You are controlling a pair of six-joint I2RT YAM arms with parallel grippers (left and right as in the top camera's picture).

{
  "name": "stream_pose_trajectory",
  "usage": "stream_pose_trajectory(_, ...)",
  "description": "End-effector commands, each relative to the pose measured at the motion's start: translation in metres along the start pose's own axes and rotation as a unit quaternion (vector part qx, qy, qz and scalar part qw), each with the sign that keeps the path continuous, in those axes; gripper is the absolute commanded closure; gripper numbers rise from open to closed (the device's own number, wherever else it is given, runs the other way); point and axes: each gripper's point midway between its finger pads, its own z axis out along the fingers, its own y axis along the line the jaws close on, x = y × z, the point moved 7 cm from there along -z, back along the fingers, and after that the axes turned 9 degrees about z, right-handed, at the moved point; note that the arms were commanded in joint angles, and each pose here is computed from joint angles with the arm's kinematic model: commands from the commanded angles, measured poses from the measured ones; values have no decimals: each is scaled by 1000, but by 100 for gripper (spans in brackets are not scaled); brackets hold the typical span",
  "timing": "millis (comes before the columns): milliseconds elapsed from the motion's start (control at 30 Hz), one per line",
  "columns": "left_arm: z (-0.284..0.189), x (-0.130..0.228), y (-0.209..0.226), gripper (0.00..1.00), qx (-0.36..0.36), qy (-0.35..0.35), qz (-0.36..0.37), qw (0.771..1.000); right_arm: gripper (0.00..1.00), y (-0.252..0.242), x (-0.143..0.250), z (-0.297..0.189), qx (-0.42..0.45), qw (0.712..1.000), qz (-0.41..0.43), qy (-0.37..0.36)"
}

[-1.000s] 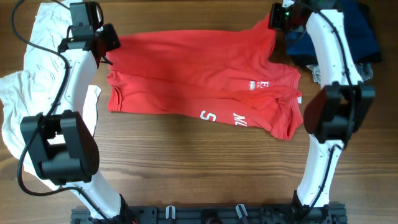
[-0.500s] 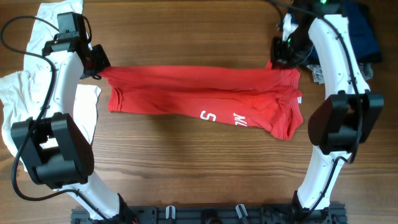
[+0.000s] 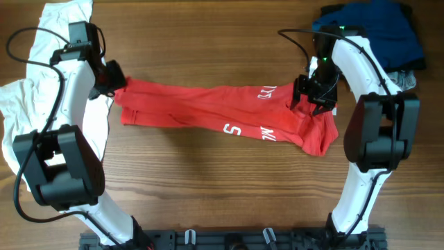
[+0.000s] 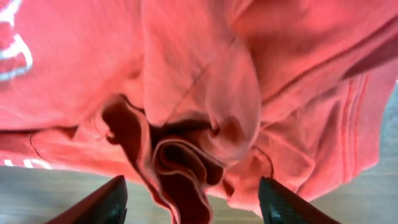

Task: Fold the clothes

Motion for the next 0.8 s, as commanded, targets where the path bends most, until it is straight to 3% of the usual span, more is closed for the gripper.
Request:
stream_pose_trajectory(0, -1, 3, 4, 0, -6, 4, -4, 1000, 31, -5, -13, -16, -4, 999, -2, -32)
stream_pose_trajectory(167, -2, 11, 6, 0, -7, 28, 20, 999, 29, -3, -21, -50, -22, 996, -27, -80)
stream_pose_trajectory(367, -3, 14, -18, 0, 114, 24, 150, 982, 22, 9, -24, -56, -66, 992, -61, -94)
stream_pose_trajectory(767, 42, 25, -22, 0, 120, 82, 179, 973, 22, 11, -29, -58, -73, 990, -60, -107)
